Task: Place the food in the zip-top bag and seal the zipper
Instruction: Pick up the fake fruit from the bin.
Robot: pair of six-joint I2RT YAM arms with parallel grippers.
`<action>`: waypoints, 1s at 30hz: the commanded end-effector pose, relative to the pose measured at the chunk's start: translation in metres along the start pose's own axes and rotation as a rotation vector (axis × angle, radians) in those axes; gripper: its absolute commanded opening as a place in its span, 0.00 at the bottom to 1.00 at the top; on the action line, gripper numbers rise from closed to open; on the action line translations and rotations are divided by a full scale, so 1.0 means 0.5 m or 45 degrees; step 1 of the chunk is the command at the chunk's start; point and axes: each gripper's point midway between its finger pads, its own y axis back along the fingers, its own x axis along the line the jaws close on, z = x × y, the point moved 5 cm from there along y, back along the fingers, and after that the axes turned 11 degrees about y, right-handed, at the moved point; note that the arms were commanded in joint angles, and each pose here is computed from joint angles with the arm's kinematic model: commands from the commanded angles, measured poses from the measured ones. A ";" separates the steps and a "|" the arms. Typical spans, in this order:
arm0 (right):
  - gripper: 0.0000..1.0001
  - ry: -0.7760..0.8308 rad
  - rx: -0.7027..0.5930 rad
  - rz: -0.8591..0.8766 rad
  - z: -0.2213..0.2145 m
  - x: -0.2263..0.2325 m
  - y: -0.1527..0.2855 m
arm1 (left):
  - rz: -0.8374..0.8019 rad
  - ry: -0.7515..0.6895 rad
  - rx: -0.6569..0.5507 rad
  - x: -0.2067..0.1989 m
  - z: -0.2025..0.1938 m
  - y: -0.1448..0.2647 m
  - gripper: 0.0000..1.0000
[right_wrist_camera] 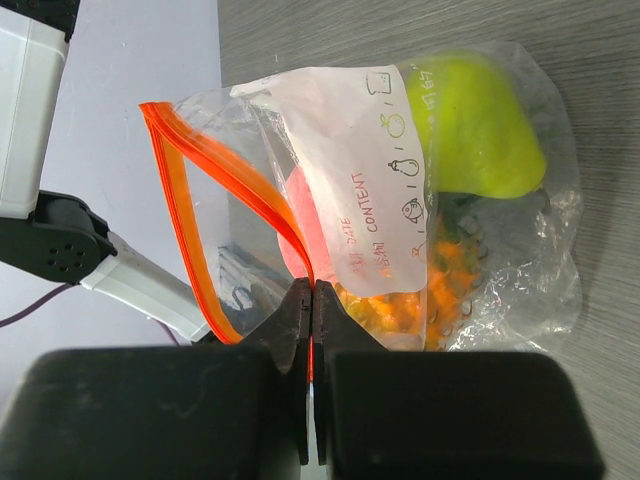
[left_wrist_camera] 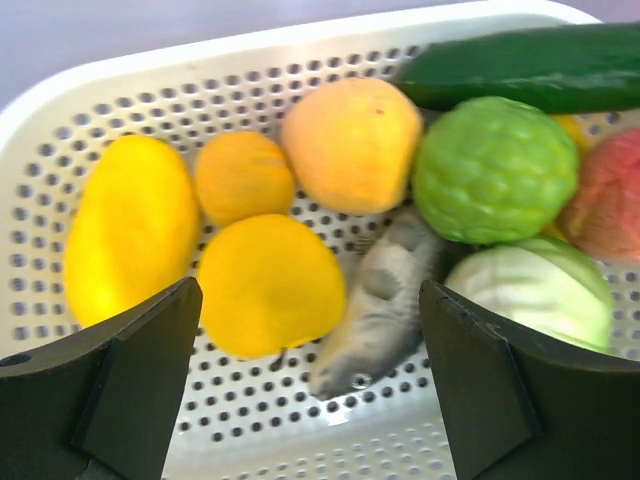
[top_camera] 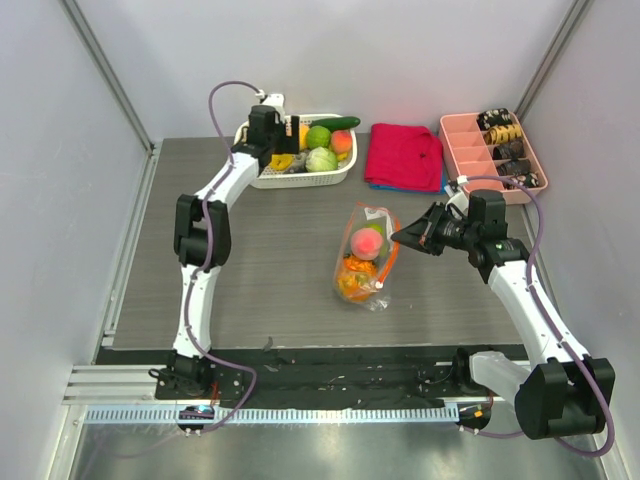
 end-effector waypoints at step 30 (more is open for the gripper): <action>0.01 0.064 -0.028 0.018 0.013 0.001 -0.002 | -0.011 0.036 -0.073 0.013 0.111 0.032 0.73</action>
